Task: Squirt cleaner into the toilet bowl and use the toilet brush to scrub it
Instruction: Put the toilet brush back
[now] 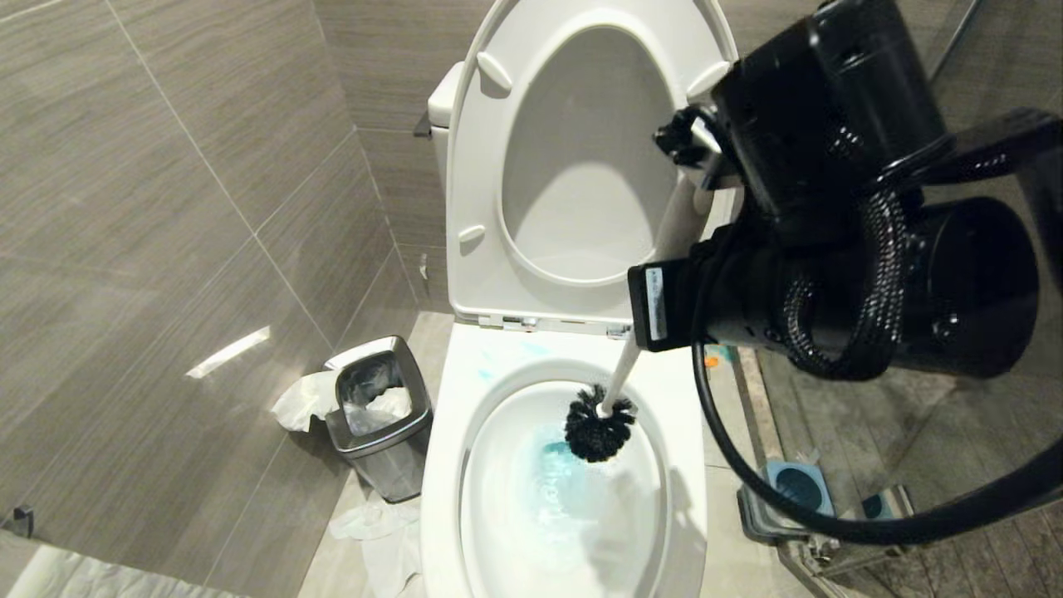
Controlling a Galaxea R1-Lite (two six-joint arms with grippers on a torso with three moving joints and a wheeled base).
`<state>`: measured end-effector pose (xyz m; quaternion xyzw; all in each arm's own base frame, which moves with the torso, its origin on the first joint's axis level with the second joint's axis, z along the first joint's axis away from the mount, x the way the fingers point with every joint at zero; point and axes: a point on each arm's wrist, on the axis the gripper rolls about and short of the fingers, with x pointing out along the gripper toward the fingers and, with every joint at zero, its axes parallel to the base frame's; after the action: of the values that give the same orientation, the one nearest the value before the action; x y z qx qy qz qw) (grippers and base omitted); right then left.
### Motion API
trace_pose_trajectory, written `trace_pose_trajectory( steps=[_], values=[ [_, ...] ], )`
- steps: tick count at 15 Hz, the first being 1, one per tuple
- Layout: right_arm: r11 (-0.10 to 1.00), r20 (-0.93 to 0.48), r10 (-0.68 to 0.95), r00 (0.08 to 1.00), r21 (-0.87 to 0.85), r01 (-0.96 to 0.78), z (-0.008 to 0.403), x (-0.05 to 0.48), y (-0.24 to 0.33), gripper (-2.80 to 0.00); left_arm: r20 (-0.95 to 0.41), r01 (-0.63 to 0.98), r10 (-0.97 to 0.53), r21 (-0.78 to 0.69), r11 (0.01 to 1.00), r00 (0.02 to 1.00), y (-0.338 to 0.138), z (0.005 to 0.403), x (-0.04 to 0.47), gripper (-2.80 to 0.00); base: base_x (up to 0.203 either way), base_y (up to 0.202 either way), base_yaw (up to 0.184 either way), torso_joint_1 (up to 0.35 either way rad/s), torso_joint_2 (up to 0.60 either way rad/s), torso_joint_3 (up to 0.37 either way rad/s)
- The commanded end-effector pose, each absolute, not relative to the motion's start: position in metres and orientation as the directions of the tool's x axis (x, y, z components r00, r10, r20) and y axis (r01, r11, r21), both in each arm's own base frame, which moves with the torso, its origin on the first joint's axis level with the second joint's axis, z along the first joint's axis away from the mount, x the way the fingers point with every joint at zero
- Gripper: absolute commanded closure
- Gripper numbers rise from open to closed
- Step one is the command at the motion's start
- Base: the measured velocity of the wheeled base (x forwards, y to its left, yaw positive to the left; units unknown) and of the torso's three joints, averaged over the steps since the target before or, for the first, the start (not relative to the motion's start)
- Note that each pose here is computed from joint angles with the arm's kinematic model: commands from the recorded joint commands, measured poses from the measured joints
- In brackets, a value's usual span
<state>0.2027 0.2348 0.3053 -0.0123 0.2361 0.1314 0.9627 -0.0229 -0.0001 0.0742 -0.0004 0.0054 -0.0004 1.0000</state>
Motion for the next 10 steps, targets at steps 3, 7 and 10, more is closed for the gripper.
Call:
trace_pose_trajectory(
  steps=[3,7,10],
  values=[
    [0.979,-0.409,0.203,0.890,0.076,-0.188,0.335,0.206,0.208,0.00,-0.012,0.000,0.000,-0.002,1.000,1.000,0.000,0.074,-0.023,0.00,0.000,0.000,0.000,0.000,0.00,0.000],
    [0.997,-0.416,0.073,0.907,0.046,-0.059,0.337,0.218,0.177,0.00,-0.012,0.000,0.000,-0.002,1.000,1.000,0.000,0.074,-0.023,0.00,0.000,0.000,0.000,0.000,0.00,0.000],
    [0.998,-0.400,-0.024,0.916,0.037,0.043,0.344,0.229,0.147,0.00,-0.012,0.000,0.000,-0.002,1.000,1.000,0.000,0.074,-0.023,0.00,0.000,0.000,0.000,0.000,0.00,0.000]
  ],
)
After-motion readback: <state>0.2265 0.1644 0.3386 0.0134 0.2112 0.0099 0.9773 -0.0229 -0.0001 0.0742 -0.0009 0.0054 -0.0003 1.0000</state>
